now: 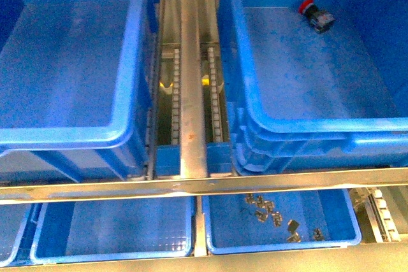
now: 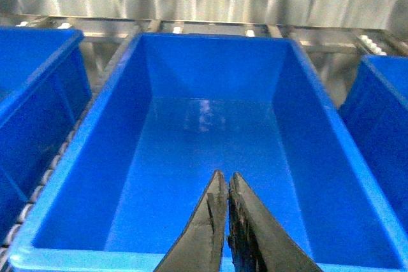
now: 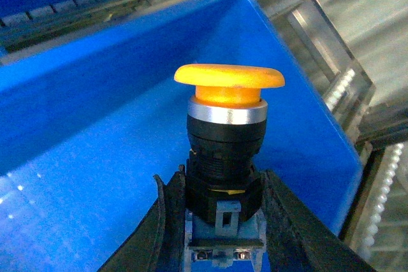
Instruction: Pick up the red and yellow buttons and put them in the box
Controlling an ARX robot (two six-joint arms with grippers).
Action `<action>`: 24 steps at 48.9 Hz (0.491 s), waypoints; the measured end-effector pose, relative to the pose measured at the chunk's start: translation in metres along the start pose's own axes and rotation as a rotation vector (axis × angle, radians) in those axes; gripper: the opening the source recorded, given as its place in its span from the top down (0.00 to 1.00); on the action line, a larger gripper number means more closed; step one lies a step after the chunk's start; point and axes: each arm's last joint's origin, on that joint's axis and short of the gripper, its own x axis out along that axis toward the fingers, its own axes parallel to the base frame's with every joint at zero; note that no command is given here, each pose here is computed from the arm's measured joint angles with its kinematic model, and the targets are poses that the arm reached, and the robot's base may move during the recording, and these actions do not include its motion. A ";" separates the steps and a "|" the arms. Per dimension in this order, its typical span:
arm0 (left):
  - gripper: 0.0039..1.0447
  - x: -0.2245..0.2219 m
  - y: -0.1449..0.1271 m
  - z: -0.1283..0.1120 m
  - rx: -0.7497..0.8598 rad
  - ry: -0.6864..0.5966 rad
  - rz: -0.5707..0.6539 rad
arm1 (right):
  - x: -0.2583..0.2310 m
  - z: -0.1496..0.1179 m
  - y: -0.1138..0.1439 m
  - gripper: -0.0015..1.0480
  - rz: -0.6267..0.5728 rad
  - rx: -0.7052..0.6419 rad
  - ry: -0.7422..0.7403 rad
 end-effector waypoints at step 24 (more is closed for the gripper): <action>0.98 -0.012 0.000 0.000 0.002 -0.002 0.003 | 0.010 0.012 0.010 0.75 0.040 -0.013 -0.024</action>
